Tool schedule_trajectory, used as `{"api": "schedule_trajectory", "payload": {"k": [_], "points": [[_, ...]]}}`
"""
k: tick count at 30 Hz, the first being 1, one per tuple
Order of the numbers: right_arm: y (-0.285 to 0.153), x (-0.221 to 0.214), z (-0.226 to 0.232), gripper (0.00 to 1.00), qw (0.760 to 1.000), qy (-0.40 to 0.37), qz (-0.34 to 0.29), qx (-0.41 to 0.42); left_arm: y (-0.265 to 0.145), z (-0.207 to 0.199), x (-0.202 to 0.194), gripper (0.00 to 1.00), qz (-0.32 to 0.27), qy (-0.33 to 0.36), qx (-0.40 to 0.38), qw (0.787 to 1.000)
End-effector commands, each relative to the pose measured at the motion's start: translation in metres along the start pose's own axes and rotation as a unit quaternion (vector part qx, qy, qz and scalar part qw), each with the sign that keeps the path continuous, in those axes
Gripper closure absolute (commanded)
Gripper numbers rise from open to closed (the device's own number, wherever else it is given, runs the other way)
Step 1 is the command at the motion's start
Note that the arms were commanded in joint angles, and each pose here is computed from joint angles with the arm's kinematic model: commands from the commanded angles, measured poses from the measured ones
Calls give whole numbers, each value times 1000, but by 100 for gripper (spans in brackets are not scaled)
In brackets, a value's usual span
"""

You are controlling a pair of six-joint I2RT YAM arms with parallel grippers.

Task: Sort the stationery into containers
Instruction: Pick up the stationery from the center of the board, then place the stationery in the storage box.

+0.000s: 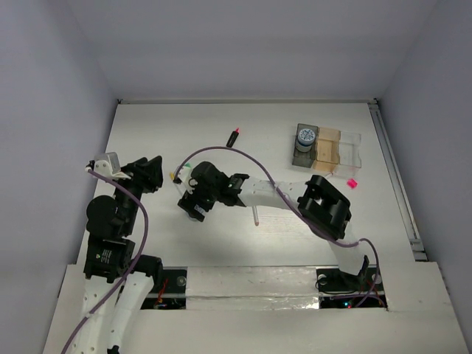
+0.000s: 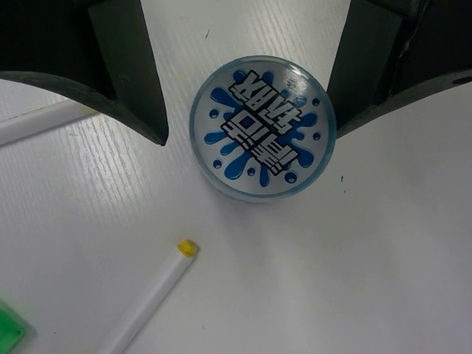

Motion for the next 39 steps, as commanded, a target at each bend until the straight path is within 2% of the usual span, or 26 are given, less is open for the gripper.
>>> {"api": "schedule_trajectory", "payload": {"k": [1, 2, 4, 5, 8, 10, 11, 13, 15, 16, 18, 19, 23, 26, 27, 30, 39], "points": [[0, 20, -1, 13, 999, -7, -31, -26, -3, -10, 16, 56, -31, 3, -33, 999], [0, 21, -2, 24, 999, -5, -33, -33, -3, -10, 16, 56, -30, 3, -32, 999], [0, 24, -4, 36, 998, 2, -43, -50, -3, -10, 16, 56, -31, 3, -34, 999], [-1, 26, -5, 46, 997, 3, -46, -56, -3, -10, 16, 56, -30, 3, -34, 999], [-15, 39, -10, 53, 992, 20, -76, -100, -3, -10, 16, 56, -30, 3, -35, 999], [-29, 50, -15, 54, 984, 29, -107, -140, -3, -11, 16, 56, -30, 3, -37, 999], [-49, 63, -19, 54, 978, 37, -136, -154, -2, -11, 16, 56, -29, 3, -37, 999], [-74, 67, -45, 54, 964, 84, -168, -188, -2, -12, 15, 55, -27, 2, -42, 999], [-117, 79, -67, 56, 941, 129, -228, -215, -1, -11, 14, 56, -25, 2, -40, 999], [-132, 62, -99, 57, 928, 160, -224, -251, 0, -11, 13, 55, -23, 2, -40, 999], [-166, 53, -126, 59, 903, 203, -237, -296, 0, -13, 12, 55, -18, 1, -47, 999], [-182, 34, -155, 59, 882, 229, -228, -344, 0, -13, 12, 55, -18, 1, -47, 999], [-225, -15, -200, 59, 835, 281, -188, -435, 0, -14, 11, 55, -16, 0, -56, 998], [-248, -40, -217, 59, 812, 316, -184, -454, 0, -14, 10, 55, -14, 1, -57, 998], [-257, -56, -227, 59, 799, 334, -179, -467, 1, -14, 10, 55, -14, 0, -57, 998], [-265, -76, -242, 59, 788, 357, -161, -476, 1, -14, 10, 55, -11, 1, -57, 998], [-257, -99, -250, 59, 784, 372, -115, -484, 3, -14, 8, 55, -6, 1, -57, 998]]}}
Point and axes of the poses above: each gripper's point midway between its finger pads, its own y axis out along the fingers, its own z axis along the line the jaws close on, x = y × z, the point moved 10 cm from there along -y, back along the fingers, and after that the axes turned 4 degrees about -y, right-handed, at the moved point
